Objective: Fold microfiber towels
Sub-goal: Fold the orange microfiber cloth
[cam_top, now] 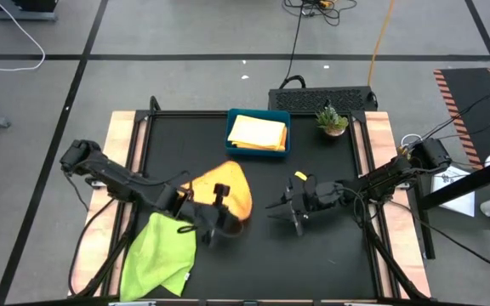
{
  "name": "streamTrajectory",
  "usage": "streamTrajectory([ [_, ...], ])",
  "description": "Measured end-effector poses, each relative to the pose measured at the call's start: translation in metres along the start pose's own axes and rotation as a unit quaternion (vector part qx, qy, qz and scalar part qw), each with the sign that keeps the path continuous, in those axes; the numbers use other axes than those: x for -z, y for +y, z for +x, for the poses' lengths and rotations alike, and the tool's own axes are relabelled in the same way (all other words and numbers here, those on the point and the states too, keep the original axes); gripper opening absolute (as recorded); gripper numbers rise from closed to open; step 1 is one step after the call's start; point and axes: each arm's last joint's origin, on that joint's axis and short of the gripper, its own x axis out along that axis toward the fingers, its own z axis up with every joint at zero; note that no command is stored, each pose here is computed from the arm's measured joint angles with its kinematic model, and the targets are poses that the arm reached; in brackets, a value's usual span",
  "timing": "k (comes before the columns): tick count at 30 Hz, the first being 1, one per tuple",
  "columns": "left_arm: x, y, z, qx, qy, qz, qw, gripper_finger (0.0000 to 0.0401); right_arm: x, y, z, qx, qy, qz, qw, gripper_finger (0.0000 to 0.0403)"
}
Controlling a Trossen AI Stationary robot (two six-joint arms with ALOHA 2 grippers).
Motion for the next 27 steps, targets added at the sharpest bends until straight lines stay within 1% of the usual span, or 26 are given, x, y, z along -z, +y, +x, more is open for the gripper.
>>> streamTrajectory([
  [4, -0.007, -0.014, -0.007, 0.016, -0.013, 0.022, 1.0, 0.0, -0.002, 0.0, 0.0, -0.013, -0.009, 0.0, 1.0, 0.0117],
  [7, -0.011, -0.021, -0.013, 0.019, -0.021, 0.051, 0.998, 0.0, -0.002, 0.0, 0.0, -0.014, -0.007, 0.0, 1.0, 0.0117],
  [9, -0.014, -0.023, -0.018, 0.014, -0.025, 0.065, 0.997, 0.0, 0.0, 0.001, 0.0, -0.014, -0.001, 0.0, 1.0, 0.0117],
  [12, -0.017, -0.022, -0.023, 0.015, -0.021, 0.068, 0.997, 0.0, 0.003, 0.001, 0.002, -0.014, 0.011, -0.002, 1.0, 0.0117],
  [14, -0.017, -0.024, -0.027, 0.025, -0.005, 0.054, 0.998, 0.0, 0.011, 0.001, 0.005, -0.012, 0.024, -0.003, 1.0, 0.0117],
  [17, -0.015, -0.036, -0.029, 0.085, -0.001, 0.013, 0.996, 0.0, 0.026, -0.001, 0.013, -0.008, 0.047, 0.012, 0.999, 0.0117],
  [19, -0.005, -0.047, -0.023, 0.111, 0.021, -0.005, 0.994, 0.0, 0.037, -0.003, 0.019, -0.003, 0.054, 0.016, 0.998, 0.0117],
  [22, 0.017, -0.061, -0.013, 0.121, 0.071, -0.032, 0.99, 0.0, 0.051, -0.007, 0.032, -0.001, 0.068, 0.019, 0.998, 0.0117],
  [25, 0.033, -0.071, -0.008, 0.123, 0.096, -0.077, 0.985, 0.0, 0.061, -0.012, 0.049, -0.008, 0.082, 0.025, 0.996, 0.0117],
  [27, 0.044, -0.077, -0.006, 0.125, 0.116, -0.101, 0.98, 0.0, 0.067, -0.016, 0.06, -0.002, 0.095, 0.026, 0.995, 0.0117],
])
